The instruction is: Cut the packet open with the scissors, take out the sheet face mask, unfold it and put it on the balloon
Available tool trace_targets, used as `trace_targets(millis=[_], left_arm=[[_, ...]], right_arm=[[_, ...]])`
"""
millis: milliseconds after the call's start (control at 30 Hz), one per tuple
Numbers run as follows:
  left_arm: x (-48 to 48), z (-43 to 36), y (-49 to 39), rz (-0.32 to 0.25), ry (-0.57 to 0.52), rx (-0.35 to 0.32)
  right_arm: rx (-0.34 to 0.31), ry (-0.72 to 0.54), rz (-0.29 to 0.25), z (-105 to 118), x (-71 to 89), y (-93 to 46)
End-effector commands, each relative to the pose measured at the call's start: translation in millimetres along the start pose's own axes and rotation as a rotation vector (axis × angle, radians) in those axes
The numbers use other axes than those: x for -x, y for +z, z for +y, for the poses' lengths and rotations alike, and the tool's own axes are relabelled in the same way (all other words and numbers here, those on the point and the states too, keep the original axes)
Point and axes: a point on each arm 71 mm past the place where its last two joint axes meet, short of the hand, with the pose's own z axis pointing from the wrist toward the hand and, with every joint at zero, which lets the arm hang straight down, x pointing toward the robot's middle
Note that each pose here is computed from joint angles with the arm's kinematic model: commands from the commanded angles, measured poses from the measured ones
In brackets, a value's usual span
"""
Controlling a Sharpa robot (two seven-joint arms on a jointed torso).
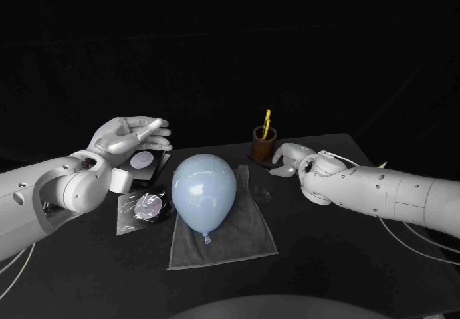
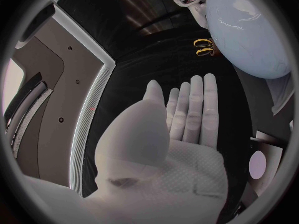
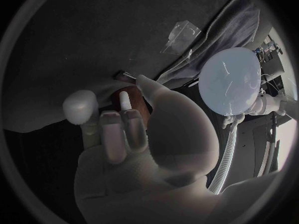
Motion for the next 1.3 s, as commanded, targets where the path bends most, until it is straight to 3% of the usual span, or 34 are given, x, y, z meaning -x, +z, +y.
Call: trace_targets(millis=[33, 467, 833, 1300], left_arm=[[-0.3, -1.2, -0.6, 0.001, -0.007, -0.013], [0.2, -1.2, -1.1, 0.000, -0.006, -0.011], [-0.4, -1.2, -1.1, 0.001, -0.007, -0.008], [-0.1, -1.0, -1.5, 0.004, -0.008, -0.005]], right_arm=[[-0.007, -0.037, 0.028, -1.8, -4.7, 2.4], [-0.006, -0.054, 0.073, -1.9, -18.3, 7.8], [0.021, -0.059, 0.136, 3.5, -41.2, 7.1], [0.044, -0.098, 0.098, 2.2, -42.8, 6.1]])
